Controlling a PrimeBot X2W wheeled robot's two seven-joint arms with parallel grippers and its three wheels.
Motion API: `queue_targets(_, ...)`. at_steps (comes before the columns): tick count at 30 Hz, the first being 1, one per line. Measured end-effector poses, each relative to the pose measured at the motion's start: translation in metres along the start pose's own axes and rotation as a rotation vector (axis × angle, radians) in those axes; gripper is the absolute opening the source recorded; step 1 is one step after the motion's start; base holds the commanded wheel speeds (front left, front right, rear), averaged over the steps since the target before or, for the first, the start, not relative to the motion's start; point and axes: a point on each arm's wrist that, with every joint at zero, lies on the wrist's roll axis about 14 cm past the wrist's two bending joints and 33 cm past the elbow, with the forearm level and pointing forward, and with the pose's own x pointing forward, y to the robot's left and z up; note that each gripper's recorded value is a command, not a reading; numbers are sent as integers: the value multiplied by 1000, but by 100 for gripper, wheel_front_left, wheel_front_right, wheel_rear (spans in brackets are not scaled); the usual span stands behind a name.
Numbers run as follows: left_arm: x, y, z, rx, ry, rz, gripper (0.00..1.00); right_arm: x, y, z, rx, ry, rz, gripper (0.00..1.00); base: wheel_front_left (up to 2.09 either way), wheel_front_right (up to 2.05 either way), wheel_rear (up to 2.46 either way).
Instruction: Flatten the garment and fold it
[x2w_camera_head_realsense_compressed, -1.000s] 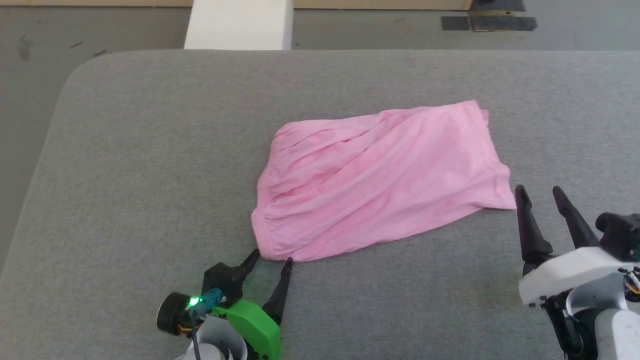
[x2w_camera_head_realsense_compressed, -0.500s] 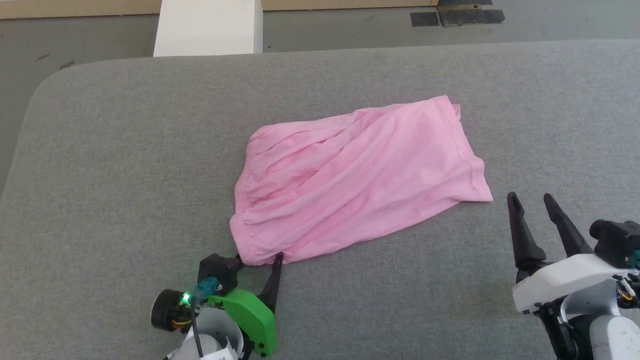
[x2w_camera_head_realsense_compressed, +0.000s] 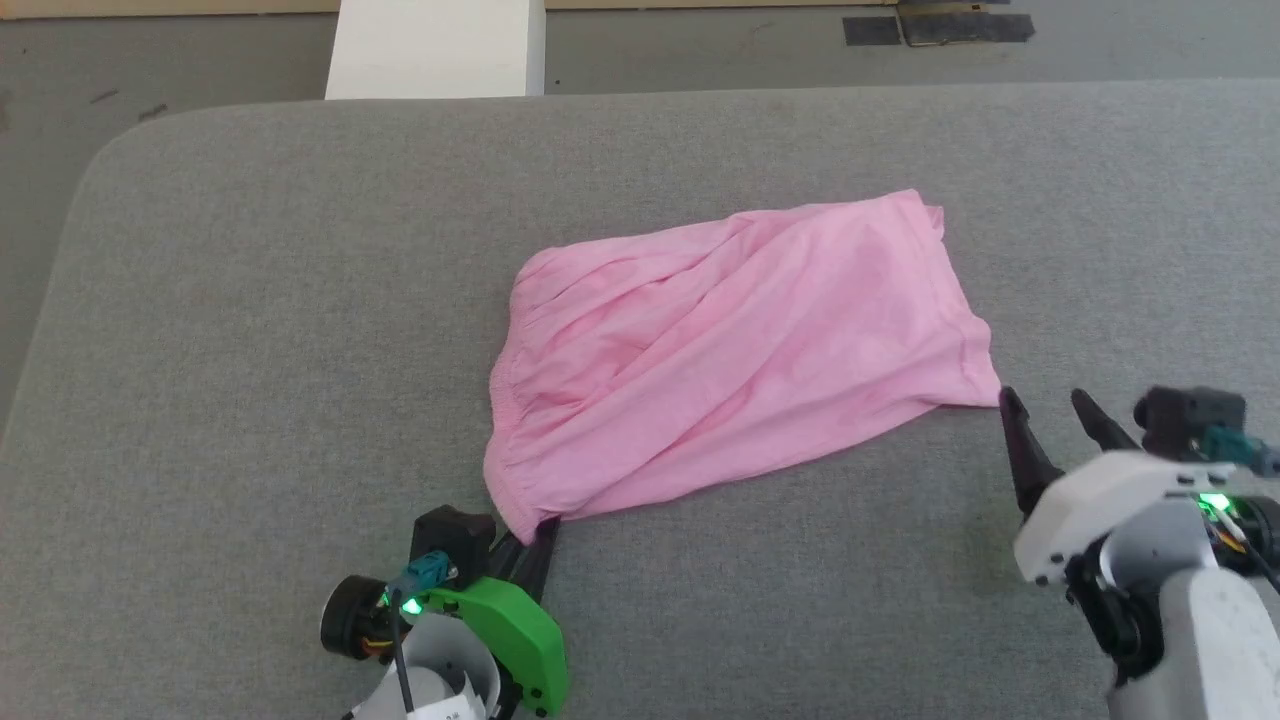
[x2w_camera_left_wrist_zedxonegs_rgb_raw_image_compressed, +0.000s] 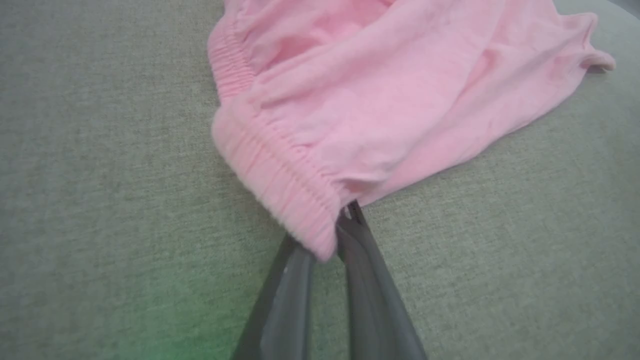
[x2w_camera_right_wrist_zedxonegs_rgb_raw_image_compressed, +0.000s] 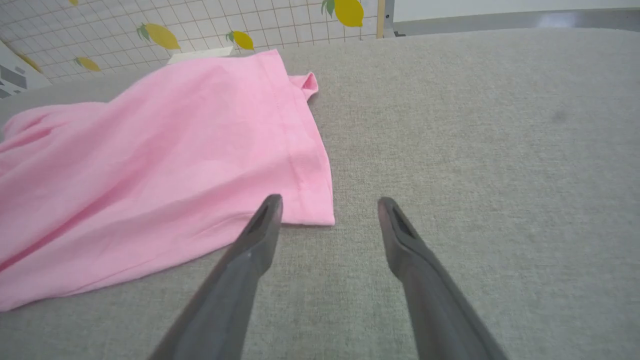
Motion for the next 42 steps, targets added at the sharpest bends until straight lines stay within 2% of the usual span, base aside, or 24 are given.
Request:
queue_targets(7,3,5,2,-6,-4,10,0,37,7,-35,-16,276,6,100,0,0,0)
queue_targets(12,5,9,1,-15,-7,16,0,55,18,-42,-68,391,20,100,0,0,0)
queue_targets(13,5,9,0,-16,-7,18,0,56,18,-44,-88,419,19,92,0,0,0)
queue_targets(14,5,10,0,-18,-6,20,0,57,19,-46,-102,446,19,44,0,0,0)
queue_targets(16,5,11,-1,-21,-5,23,0,58,22,-48,-109,480,24,0,0,0,0)
queue_targets(20,4,9,1,-22,-11,21,0,53,27,-44,-90,482,42,0,0,0,0)
queue_targets(26,-2,5,26,-18,-74,-1,0,23,26,-32,-14,381,64,0,0,0,0)
queue_targets(33,-25,-28,94,-108,-176,-163,0,-21,20,40,-39,154,55,0,0,0,0)
queue_targets(38,-41,-55,155,-117,-225,-325,0,-49,12,101,-131,16,39,0,0,0,0)
queue_targets(42,-41,-66,204,-70,-263,-413,0,-48,5,148,-211,-64,22,0,0,0,0)
